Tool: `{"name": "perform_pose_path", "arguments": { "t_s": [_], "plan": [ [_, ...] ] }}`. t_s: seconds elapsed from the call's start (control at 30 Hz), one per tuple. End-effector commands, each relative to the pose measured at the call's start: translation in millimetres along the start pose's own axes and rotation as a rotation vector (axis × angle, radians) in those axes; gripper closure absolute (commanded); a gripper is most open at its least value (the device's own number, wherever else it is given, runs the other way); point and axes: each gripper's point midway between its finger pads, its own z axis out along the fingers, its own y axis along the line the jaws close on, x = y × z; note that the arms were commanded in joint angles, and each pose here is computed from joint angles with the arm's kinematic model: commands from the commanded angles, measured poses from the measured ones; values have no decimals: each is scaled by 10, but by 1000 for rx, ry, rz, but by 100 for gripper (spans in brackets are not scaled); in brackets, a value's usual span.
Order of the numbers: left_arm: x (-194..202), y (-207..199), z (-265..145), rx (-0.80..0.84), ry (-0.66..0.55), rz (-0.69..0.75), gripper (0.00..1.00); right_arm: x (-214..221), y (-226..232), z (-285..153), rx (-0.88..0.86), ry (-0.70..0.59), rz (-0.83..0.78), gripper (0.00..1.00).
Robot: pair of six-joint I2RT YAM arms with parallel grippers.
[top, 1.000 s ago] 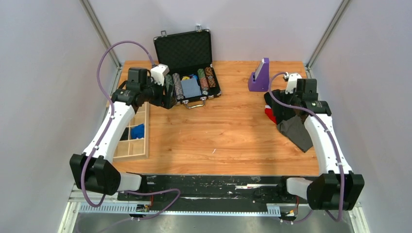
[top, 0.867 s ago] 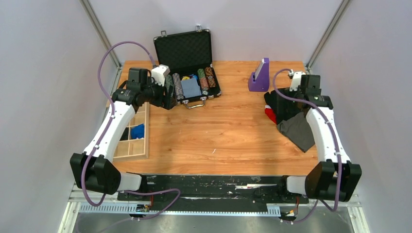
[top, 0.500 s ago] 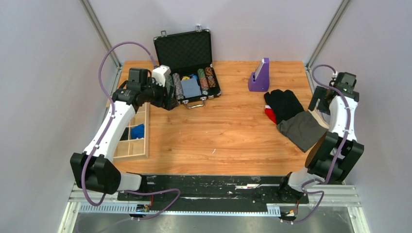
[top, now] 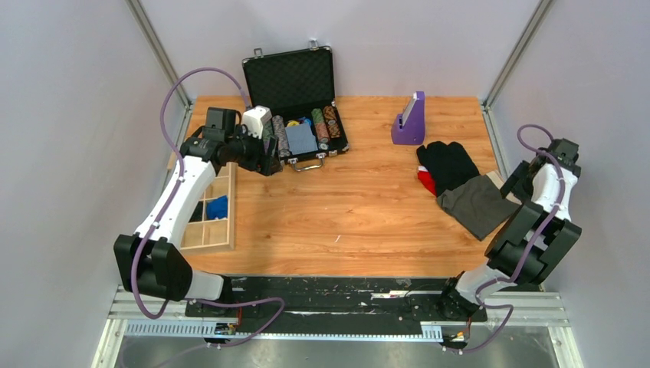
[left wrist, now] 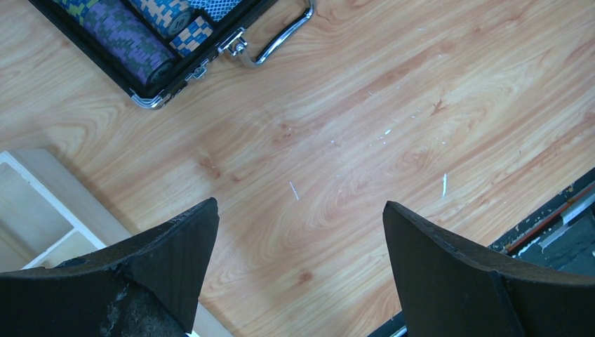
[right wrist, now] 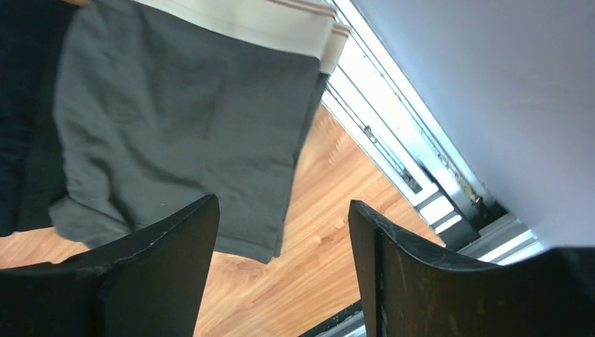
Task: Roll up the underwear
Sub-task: Pick up the underwear from the center of the board.
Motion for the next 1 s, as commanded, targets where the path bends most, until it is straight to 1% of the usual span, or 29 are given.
{"name": "perform_pose_path", "arguments": {
  "t_s": [0.0, 0.07, 0.2, 0.23, 0.3, 0.33, 0.37, 0.4, 0.43, 0.47, 0.53, 0.57, 0.73, 0.97],
  "plan": [
    [-166, -50, -72, 16, -38, 36, 5, 120, 0, 153, -25, 28, 43, 34],
    [-166, -49, -73, 16, -34, 37, 5, 161, 16, 221, -35, 41, 34, 40],
    [-167, -36, -71, 9, -30, 36, 5, 158, 14, 337, -36, 45, 18, 44],
    [-165, -36, -71, 10, -30, 36, 5, 170, 18, 364, -35, 53, 17, 47],
    [-161, -35, -76, 8, -29, 38, 5, 209, 69, 388, -61, 71, 27, 47],
    [-160, -35, -82, 7, -30, 40, 5, 249, 101, 386, -78, 83, 32, 44],
    [-158, -28, -84, 3, -30, 42, 5, 297, 134, 383, -97, 97, 36, 34],
    [-160, -26, -87, 1, -31, 44, 5, 362, 156, 385, -107, 116, 44, 29],
    [-152, -21, -88, -2, -29, 45, 5, 427, 168, 389, -112, 133, 54, 28],
    [-151, -18, -87, -4, -29, 45, 5, 484, 182, 386, -119, 144, 62, 30],
    [-151, -10, -88, -8, -28, 47, 5, 594, 194, 396, -122, 167, 78, 41],
    [-150, -12, -90, -7, -28, 46, 5, 645, 206, 405, -127, 180, 84, 43],
    [-151, -5, -74, -6, -20, 47, 5, 791, 219, 444, -130, 216, 98, 46],
    [-191, 11, -49, -6, -23, 47, 5, 871, 204, 455, -119, 235, 104, 46]
  ]
}}
